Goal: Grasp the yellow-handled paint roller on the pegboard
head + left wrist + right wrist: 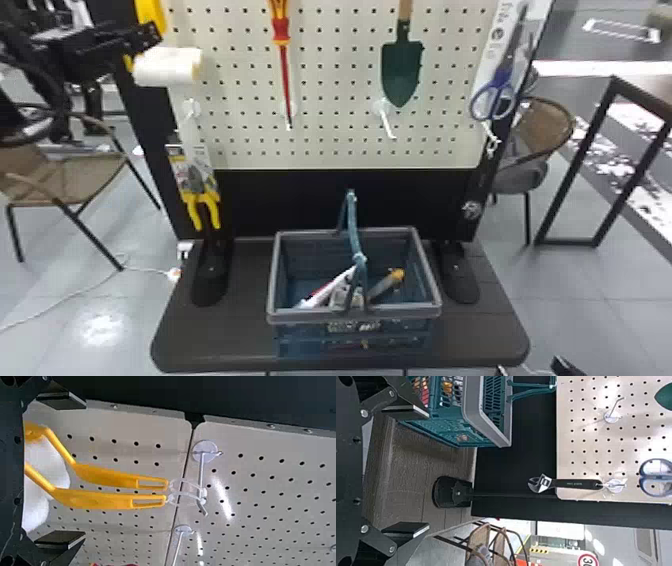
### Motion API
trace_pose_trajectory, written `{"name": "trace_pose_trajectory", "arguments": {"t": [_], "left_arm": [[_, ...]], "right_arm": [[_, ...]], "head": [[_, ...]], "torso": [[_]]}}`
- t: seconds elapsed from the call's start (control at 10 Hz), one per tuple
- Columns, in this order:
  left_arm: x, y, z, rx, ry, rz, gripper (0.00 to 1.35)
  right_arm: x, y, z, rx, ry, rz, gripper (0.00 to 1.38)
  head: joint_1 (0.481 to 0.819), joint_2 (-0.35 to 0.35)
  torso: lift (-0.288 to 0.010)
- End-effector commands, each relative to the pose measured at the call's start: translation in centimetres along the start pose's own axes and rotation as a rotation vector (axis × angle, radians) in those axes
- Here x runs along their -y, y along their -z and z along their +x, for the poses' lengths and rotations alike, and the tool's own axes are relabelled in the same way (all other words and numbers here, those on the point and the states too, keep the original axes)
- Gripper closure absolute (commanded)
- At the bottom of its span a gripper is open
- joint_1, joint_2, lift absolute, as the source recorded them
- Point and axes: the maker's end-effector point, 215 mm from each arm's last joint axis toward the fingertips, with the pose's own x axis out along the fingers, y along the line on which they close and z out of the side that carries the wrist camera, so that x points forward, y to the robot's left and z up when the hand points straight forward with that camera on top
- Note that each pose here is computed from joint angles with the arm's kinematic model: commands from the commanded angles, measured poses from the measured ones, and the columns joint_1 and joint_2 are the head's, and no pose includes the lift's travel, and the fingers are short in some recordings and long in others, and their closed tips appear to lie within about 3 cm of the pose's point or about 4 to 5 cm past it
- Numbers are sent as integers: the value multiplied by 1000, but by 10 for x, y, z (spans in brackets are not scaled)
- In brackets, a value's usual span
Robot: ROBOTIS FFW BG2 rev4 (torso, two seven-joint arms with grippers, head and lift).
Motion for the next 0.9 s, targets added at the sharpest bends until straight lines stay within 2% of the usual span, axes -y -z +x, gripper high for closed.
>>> {"name": "trace_pose_trajectory", "arguments": {"t": [0.0, 0.1, 0.2, 0.3, 0.4, 0.5, 0.6, 0.8], "left_arm": [[19, 1, 11, 33, 96, -69, 140], [14, -7, 12, 24, 77, 0, 64], [13, -14, 11, 40, 79, 11, 25], [14, -12, 11, 34, 83, 10, 78], [11, -11, 11, 22, 73, 38, 394], [6, -14, 10, 20, 59, 67, 1001], [3, -16, 8, 20, 51, 72, 1216], [5, -15, 8, 17, 55, 68, 1211]], "right_arm": [[0, -1, 3, 3, -1, 0, 298], [0, -1, 2, 2, -1, 2, 298], [0, 1, 1, 0, -1, 5, 297], [-1, 3, 1, -3, 0, 7, 297], [-1, 4, 1, -4, 0, 8, 297], [0, 4, 2, -4, 0, 8, 297], [-1, 4, 2, -3, 0, 11, 297], [-1, 5, 2, -5, 1, 11, 297]], "head": [[549, 0], [549, 0], [549, 0], [549, 0], [549, 0], [549, 0], [549, 0], [549, 0]], "torso": [[-100], [-100], [-100], [-100], [-100], [-100], [-100], [-100]]}}
